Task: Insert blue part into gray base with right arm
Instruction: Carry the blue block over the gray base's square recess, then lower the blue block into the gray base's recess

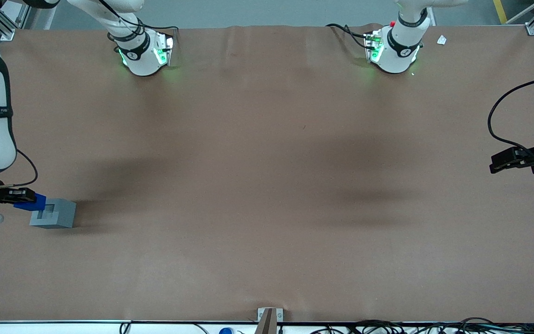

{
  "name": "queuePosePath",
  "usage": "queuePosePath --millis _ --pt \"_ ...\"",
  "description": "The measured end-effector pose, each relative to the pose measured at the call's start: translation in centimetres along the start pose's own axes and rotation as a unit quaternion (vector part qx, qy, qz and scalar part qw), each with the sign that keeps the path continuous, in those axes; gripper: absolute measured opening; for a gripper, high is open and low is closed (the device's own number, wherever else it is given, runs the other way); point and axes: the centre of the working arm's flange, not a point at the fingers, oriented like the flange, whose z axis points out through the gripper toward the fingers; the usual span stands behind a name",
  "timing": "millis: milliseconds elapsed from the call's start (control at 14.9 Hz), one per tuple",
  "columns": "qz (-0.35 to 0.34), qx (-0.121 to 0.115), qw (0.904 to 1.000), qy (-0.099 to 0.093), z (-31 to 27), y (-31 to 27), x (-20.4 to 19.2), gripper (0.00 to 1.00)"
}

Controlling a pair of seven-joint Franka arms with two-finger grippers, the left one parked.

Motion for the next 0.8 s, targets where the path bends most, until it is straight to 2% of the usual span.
queuePosePath --millis 134,201,335,603,804 --pt "0.013 0.021 0.9997 0.003 0.8 0.2 0.0 0.51" --pt "0.015 0.023 0.9996 0.002 1.0 0.3 0.0 0.51" --pt "0.017 0.024 0.9996 0.002 1.3 0.4 0.0 0.51" --pt "0.021 0.019 0.9995 0.015 0.7 1.1 0.7 0.51" --pt "0.025 0.019 0.9994 0.015 1.0 1.8 0.8 0.51"
